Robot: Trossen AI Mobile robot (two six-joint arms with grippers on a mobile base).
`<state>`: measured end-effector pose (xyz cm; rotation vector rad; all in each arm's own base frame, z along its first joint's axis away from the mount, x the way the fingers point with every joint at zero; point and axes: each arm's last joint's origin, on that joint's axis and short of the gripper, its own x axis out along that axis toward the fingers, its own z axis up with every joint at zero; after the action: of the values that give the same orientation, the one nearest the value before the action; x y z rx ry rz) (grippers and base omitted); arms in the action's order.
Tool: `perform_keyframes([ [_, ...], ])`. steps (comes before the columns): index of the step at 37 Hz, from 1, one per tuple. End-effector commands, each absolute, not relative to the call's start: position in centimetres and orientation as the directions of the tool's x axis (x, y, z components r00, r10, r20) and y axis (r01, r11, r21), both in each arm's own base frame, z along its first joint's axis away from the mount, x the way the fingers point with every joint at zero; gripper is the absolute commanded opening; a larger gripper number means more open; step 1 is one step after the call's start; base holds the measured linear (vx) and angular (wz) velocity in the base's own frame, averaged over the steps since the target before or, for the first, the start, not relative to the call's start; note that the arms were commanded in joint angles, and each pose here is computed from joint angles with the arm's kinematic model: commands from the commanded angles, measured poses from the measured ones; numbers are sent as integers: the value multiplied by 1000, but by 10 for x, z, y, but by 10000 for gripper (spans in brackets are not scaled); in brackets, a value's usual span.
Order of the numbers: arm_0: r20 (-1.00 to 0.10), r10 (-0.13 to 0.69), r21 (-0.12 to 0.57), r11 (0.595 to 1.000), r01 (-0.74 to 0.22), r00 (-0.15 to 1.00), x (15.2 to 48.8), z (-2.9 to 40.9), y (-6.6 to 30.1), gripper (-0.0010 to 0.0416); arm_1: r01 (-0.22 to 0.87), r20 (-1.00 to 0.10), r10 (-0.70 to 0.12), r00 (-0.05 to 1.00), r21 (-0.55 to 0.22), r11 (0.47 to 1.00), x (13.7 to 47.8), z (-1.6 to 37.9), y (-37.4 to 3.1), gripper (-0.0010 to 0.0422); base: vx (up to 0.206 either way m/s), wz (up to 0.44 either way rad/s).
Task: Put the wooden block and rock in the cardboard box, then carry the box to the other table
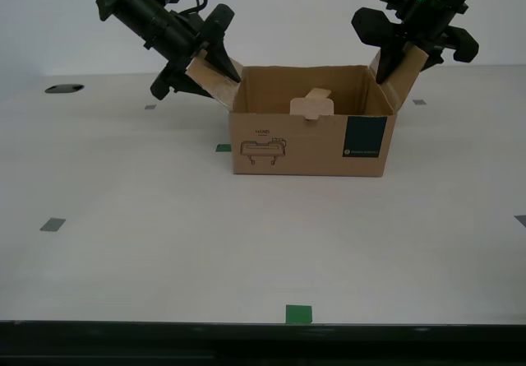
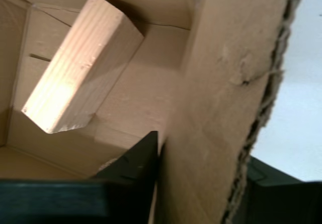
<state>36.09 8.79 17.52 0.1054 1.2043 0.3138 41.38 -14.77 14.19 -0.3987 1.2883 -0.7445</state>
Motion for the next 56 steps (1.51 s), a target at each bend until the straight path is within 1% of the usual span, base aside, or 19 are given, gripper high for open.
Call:
perform_keyframes([
  [1,-902,295,249,952,-178,316,360,175,88,73,274,-716,-692,94,-649,710,413,142,-148,166,0,0],
  [6,-902,295,249,952,-179,315,360,175,88,32,250,-739,-664,113,-625,739,414,141,-147,105,0,0],
  [10,-902,295,250,952,-177,314,360,175,88,-4,248,-742,-660,116,-621,743,414,141,-147,49,0,0],
  [13,-902,295,250,952,-176,314,360,175,88,3,248,-743,-660,117,-621,743,414,141,-147,-5,0,0],
  [16,-903,295,250,952,-176,312,360,175,88,-3,242,-742,-660,117,-623,744,414,141,-147,5,0,0],
  [18,-902,295,250,952,-176,314,360,175,88,0,242,-742,-660,117,-623,744,414,142,-147,-3,0,0],
  [22,-899,297,251,951,-178,322,359,178,88,-1,249,-739,-662,125,-623,742,413,147,-147,-2,0,0],
  [29,-888,302,255,951,-176,347,357,189,88,-1,282,-720,-674,165,-620,732,411,170,-146,-1,0,0],
  [40,-896,299,259,952,-161,328,350,197,86,-1,313,-698,-686,204,-618,721,404,200,-144,-1,0,0],
  [49,-874,310,263,949,-171,374,342,220,85,-1,315,-700,-686,199,-617,721,401,204,-144,-1,0,0],
  [56,-877,309,263,950,-170,368,334,230,83,-1,331,-695,-693,192,-619,712,396,211,-147,-1,0,0],
])
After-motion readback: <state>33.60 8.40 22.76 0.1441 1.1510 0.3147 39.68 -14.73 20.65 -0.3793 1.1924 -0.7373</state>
